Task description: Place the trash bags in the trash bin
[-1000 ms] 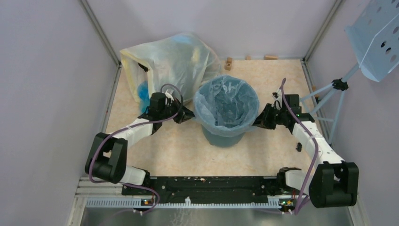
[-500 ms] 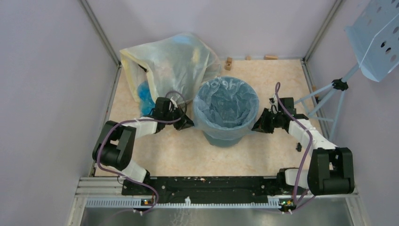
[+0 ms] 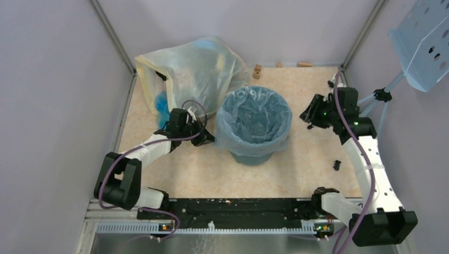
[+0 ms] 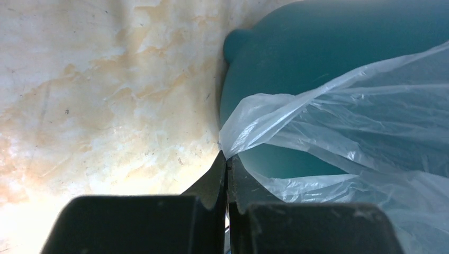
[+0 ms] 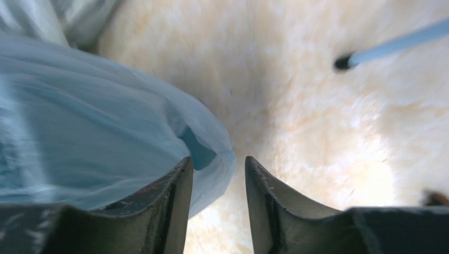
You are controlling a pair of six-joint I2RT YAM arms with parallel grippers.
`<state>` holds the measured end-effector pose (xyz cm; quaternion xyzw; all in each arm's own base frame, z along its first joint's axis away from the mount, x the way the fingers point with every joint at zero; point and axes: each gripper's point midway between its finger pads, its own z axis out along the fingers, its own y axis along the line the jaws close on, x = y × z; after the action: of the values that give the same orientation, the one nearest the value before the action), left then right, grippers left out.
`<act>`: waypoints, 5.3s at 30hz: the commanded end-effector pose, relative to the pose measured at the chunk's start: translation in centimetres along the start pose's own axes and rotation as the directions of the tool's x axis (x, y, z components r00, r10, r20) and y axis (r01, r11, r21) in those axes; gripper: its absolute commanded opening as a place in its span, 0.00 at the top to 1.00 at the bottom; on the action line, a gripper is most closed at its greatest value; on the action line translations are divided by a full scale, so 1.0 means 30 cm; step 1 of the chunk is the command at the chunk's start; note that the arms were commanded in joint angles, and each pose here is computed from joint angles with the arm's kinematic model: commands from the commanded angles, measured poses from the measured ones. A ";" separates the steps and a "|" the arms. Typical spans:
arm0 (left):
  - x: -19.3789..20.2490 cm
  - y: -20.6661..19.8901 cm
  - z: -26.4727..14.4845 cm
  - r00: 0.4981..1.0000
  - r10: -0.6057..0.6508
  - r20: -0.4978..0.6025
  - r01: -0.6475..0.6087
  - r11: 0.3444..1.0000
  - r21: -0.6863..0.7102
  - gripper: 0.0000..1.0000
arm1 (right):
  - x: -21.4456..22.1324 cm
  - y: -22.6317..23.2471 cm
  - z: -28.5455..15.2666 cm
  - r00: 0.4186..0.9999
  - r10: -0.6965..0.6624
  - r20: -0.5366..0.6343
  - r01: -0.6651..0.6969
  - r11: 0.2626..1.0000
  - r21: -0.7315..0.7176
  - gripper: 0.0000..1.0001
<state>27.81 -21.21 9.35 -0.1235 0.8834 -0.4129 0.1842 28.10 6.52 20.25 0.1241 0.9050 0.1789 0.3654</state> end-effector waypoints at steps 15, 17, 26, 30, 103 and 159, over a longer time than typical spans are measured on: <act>-0.005 -0.029 -0.004 0.994 0.108 0.011 -0.108 0.994 0.035 1.00 | 0.006 0.671 -0.119 0.769 -0.632 0.099 0.637 0.742 -0.211 1.00; 0.000 -0.018 0.000 0.994 0.106 0.007 -0.107 0.994 0.029 1.00 | 0.086 0.674 -0.063 0.737 -0.674 0.054 0.667 0.711 -0.220 1.00; 0.006 0.029 0.046 0.996 0.092 -0.007 -0.092 0.996 0.013 1.00 | 0.350 0.582 0.171 0.676 -0.722 -0.147 0.687 0.690 -0.229 1.00; -0.016 0.001 0.051 0.995 0.103 0.007 -0.103 0.994 0.033 1.00 | 0.432 0.525 0.246 0.682 -0.689 -0.246 0.642 0.724 -0.252 1.00; -0.124 -0.257 -0.485 0.896 0.135 0.422 -0.098 0.989 -0.109 0.05 | 0.482 0.411 0.270 0.715 -0.626 -0.310 0.567 0.780 -0.267 0.95; -0.368 -0.721 -0.104 0.590 0.781 0.205 -0.747 0.625 -0.229 1.00 | -0.259 0.401 -0.307 0.843 -0.435 0.316 0.415 0.900 0.134 0.26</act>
<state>34.97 -27.56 27.02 0.2002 0.8716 -0.2141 0.3930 28.64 13.53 35.29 -0.0649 0.8452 0.0368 0.5292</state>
